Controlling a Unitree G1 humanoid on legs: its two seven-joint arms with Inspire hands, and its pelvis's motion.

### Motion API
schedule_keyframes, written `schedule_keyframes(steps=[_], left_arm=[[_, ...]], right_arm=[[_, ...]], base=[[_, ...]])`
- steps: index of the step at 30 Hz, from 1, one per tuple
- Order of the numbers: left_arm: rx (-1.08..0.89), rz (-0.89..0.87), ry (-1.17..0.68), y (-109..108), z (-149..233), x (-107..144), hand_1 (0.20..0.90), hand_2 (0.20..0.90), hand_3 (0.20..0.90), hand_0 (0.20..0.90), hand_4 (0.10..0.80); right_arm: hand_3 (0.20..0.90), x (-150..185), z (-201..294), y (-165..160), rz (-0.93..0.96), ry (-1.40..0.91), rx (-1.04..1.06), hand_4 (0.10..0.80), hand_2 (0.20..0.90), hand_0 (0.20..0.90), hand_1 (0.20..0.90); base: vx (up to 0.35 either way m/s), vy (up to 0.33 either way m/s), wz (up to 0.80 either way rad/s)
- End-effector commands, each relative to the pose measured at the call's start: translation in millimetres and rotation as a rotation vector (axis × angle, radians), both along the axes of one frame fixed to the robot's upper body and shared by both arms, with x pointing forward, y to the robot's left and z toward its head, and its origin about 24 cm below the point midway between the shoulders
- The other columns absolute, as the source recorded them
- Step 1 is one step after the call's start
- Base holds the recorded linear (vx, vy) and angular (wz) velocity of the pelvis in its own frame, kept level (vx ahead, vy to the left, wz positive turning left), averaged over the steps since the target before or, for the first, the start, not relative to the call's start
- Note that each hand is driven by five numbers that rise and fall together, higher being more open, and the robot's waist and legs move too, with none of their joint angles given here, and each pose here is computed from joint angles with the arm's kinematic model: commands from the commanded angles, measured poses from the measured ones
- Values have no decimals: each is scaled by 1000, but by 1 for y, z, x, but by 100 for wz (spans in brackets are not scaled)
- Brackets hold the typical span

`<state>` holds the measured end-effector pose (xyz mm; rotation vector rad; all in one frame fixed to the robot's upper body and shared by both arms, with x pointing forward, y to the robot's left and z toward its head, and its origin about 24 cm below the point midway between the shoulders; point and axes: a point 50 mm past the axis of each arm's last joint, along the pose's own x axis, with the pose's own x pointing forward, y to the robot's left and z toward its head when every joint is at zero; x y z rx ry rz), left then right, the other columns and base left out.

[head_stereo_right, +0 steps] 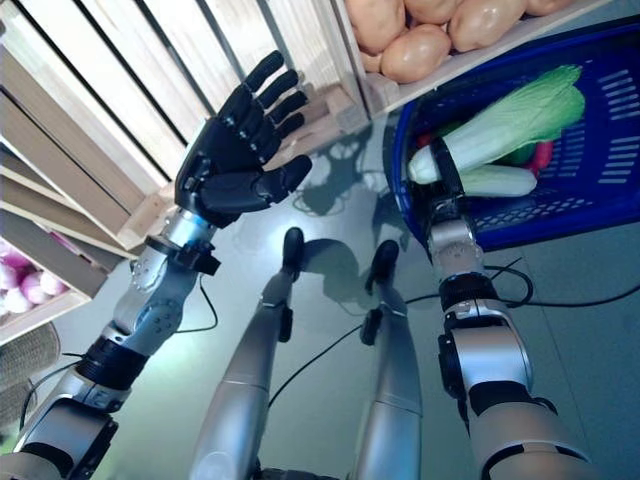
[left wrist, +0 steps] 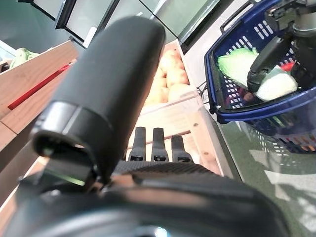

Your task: Put vegetables into the basket

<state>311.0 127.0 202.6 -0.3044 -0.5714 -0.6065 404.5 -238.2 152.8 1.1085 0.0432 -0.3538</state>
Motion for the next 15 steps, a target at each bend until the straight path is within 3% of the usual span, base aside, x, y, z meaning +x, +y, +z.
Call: schedule_keyframes(steps=[1,6,9,15], left_arm=[[-92,-77,-291,-4,47,-27,900,900,900,900,800],[-83,-109,-300,-3,49,-28,900,900,900,900,800],[-75,-176,-308,-5,49,-29,900,900,900,900,800],[-101,-239,-272,-8,45,-26,900,900,900,900,800]], right_arm=[[900,-2,21,-15,0,-2,-216,800,900,900,900],[900,-4,9,-19,30,32,-415,800,900,900,900],[900,-7,7,-26,-55,125,-715,800,900,900,900],[900,-3,4,-14,-29,105,-789,800,900,900,900]], base=[[0,0,0],[-6,-11,1],[0,0,0],[-27,7,-9]])
